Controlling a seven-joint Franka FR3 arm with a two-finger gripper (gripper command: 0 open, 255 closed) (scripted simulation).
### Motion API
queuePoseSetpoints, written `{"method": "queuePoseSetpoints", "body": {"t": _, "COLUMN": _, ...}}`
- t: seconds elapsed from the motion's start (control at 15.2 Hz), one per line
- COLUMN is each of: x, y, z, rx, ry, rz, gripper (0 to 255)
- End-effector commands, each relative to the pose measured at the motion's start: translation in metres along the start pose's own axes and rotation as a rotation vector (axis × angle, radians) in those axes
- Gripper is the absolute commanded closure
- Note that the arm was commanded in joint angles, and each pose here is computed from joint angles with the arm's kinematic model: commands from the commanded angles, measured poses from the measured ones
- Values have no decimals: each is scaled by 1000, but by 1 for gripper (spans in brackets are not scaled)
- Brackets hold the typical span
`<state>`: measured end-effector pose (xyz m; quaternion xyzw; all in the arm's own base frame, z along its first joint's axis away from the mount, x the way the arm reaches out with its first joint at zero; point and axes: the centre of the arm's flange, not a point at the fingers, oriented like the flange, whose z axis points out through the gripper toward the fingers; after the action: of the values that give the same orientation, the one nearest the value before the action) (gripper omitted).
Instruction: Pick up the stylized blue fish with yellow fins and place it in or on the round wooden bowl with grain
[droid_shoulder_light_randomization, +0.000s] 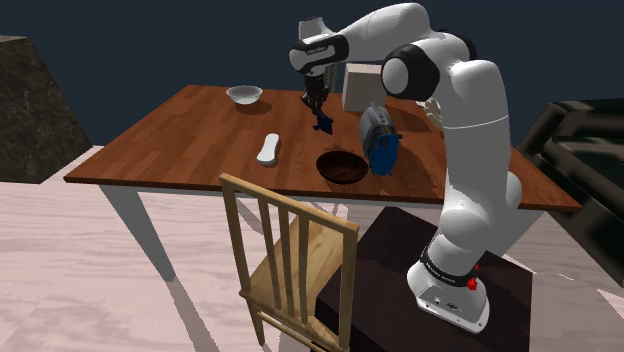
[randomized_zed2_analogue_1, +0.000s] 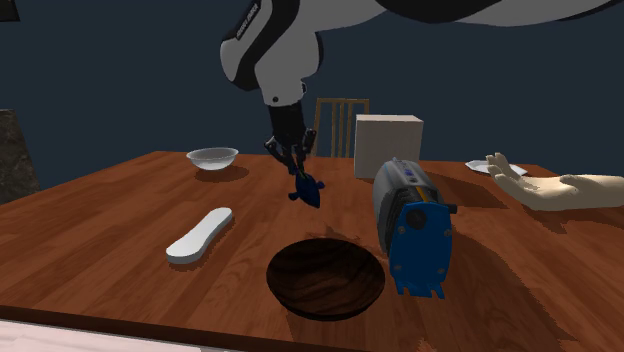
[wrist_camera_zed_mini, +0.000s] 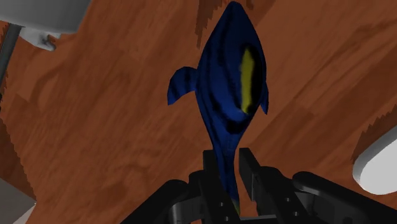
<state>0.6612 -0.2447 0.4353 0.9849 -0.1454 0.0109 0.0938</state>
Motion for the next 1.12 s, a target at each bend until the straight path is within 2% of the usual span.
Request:
{"method": "queuePoseSetpoints", "body": {"t": 0.0, "x": 0, "y": 2, "z": -11, "rx": 0, "ry": 0, "rz": 0, "gripper": 255}}
{"method": "queuePoseSetpoints", "body": {"t": 0.53, "x": 2, "y": 9, "z": -53, "rx": 0, "ry": 0, "rz": 0, "gripper": 255}}
{"method": "queuePoseSetpoints", "body": {"t": 1.06, "x": -97, "y": -24, "z": -71, "rx": 0, "ry": 0, "rz": 0, "gripper": 255}}
